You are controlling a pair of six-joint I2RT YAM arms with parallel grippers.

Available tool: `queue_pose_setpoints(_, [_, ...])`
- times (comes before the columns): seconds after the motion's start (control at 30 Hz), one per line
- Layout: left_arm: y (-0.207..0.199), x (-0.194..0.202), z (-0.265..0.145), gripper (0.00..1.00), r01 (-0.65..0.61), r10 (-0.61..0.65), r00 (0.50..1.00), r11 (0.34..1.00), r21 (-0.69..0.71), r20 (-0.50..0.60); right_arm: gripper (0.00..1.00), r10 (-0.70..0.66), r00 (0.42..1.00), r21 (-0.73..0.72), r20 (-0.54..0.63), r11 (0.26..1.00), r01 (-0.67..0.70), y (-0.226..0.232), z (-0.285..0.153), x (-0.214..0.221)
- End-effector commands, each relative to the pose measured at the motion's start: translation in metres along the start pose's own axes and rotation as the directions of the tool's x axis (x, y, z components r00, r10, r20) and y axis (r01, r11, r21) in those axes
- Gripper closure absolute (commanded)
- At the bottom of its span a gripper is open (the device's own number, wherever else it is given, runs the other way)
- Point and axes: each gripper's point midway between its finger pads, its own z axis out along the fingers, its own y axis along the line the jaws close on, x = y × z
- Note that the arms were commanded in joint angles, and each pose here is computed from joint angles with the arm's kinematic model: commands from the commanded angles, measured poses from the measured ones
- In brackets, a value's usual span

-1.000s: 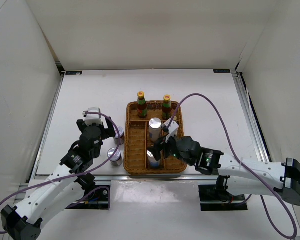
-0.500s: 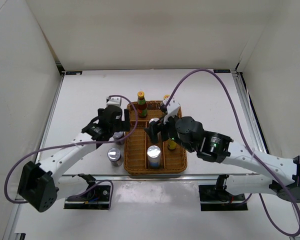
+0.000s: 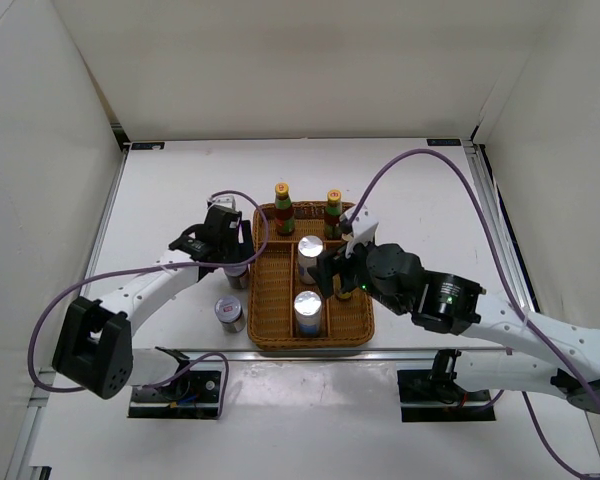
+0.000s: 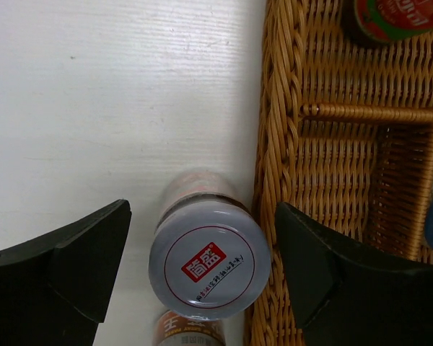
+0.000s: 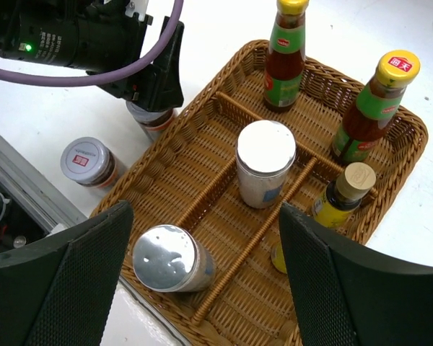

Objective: Organize the condiment bottles

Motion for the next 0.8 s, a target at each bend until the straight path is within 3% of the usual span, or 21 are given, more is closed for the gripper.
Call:
queue_pose_setpoints(0.0, [-0.014,-0.007,-0.004,0.10,0.035,-0.034,0.999,0.997,0.069,-0.014,0.15,0.011,1.000,0.028,0.000,1.000,-0.011,-0.004,0.002,0.001])
queue_pose_setpoints(0.1, [-0.012,-0.007,-0.004,0.13,0.032,-0.031,0.999,0.997,0.073,-0.017,0.15,0.003,1.000,0.032,-0.017,0.999,-0.002,-0.003,0.005,0.004])
queue_pose_setpoints(0.17, [-0.011,-0.004,-0.003,0.21,0.028,-0.026,0.999,0.998,0.063,-0.037,0.15,0.002,1.000,0.033,-0.019,0.999,-0.002,-0.001,0.007,0.002])
queue_pose_setpoints(0.27, [-0.009,-0.011,-0.009,0.44,0.020,-0.019,0.999,0.998,0.055,-0.026,0.14,-0.002,1.000,0.035,-0.027,0.999,0.003,-0.002,0.006,0.004])
queue_pose_setpoints(0.37, [-0.012,-0.039,-0.028,0.59,0.025,-0.029,0.998,0.998,0.065,0.050,0.14,0.007,1.000,0.035,-0.027,0.999,-0.007,-0.002,0.006,0.004])
queue_pose_setpoints(0.57, [-0.019,-0.081,-0.058,0.73,0.011,-0.023,0.991,0.996,0.089,0.135,0.14,0.007,1.000,0.044,-0.024,0.999,-0.006,-0.003,0.006,0.004])
queue_pose_setpoints(0.77, [-0.043,-0.117,-0.093,0.79,-0.002,-0.035,0.977,0.985,0.174,0.211,0.14,0.020,0.999,0.058,-0.036,0.998,-0.017,-0.005,0.006,0.008])
